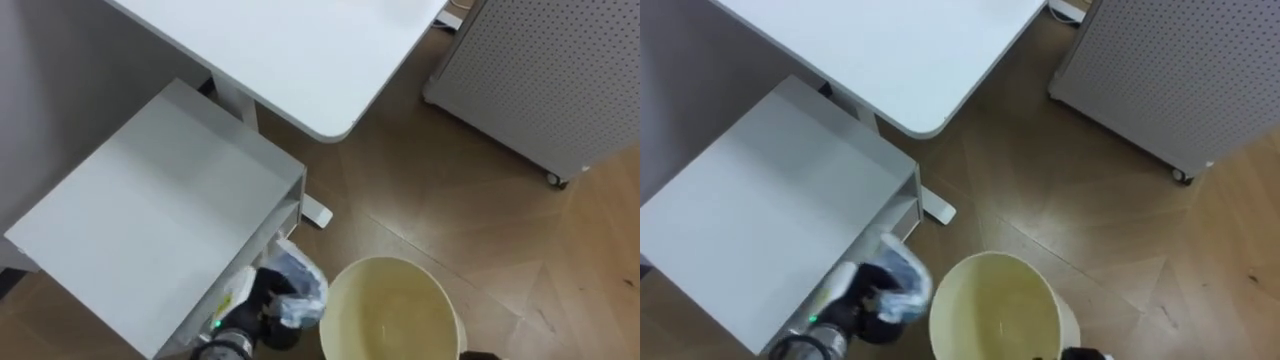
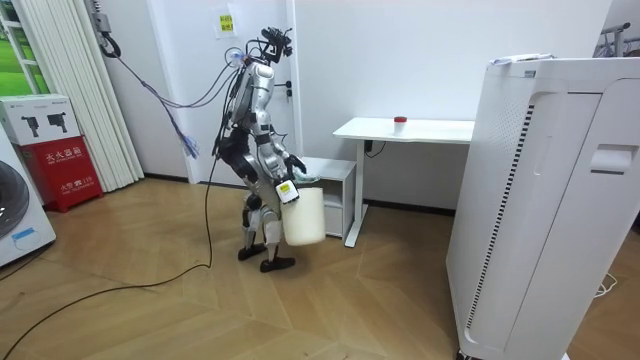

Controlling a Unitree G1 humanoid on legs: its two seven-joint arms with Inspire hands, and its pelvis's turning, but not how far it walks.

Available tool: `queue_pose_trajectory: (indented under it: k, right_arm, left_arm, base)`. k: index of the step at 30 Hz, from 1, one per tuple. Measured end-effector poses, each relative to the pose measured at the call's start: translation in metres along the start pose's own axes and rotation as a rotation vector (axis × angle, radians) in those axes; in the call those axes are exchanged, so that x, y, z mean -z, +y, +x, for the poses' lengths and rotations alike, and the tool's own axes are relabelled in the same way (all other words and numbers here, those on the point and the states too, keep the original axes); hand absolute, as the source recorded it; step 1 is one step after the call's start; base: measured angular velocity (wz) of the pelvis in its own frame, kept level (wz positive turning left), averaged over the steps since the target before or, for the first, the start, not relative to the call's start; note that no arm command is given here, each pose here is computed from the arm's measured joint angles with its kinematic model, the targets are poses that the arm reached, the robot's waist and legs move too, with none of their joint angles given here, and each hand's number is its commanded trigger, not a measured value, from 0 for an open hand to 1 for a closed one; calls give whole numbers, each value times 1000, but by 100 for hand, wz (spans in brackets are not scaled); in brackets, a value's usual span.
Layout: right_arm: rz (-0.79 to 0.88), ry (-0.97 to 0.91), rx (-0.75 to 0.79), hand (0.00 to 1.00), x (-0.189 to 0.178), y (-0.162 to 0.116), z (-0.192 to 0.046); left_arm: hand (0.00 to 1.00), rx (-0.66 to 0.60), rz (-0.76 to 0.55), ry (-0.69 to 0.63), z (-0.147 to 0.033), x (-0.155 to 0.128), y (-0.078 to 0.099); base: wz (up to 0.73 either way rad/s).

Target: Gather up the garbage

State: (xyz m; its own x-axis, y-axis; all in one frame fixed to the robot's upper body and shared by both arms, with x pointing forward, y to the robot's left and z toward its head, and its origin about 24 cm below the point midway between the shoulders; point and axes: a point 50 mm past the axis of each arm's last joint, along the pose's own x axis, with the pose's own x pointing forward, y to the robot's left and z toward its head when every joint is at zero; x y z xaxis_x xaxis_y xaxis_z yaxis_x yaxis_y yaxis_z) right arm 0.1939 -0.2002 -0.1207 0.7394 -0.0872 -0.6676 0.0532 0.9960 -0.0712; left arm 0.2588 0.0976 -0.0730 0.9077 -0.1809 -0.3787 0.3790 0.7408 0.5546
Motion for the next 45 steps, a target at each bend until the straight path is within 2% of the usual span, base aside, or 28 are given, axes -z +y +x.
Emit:
queue_pose_trajectory:
  k: [4,9,11,22,30,45]
  right_arm:
    - [-15,-20,-57,100,-2,15,1]
    - [-35,-18,-132,100,-1,28,0]
    - [-37,-17,-139,100,-1,29,-1]
    - [-68,-18,-152,100,1,31,-1]
    - [-64,-16,-157,100,1,34,-2]
    - [-54,25,-170,100,11,27,-3]
  left_arm:
    - [100,151,31,-36,-9,-6,-31]
    - [98,257,72,-40,-15,-4,-46]
    - [0,262,71,-34,-16,-2,-47]
    - [0,358,119,-10,-22,5,-55]
    - [0,365,122,14,-24,11,-55]
    - [0,482,254,99,-39,44,-55]
  base:
    - [-1]
    - [-6]
    - [-7]
    - [-2]
    - [0]
    - [0]
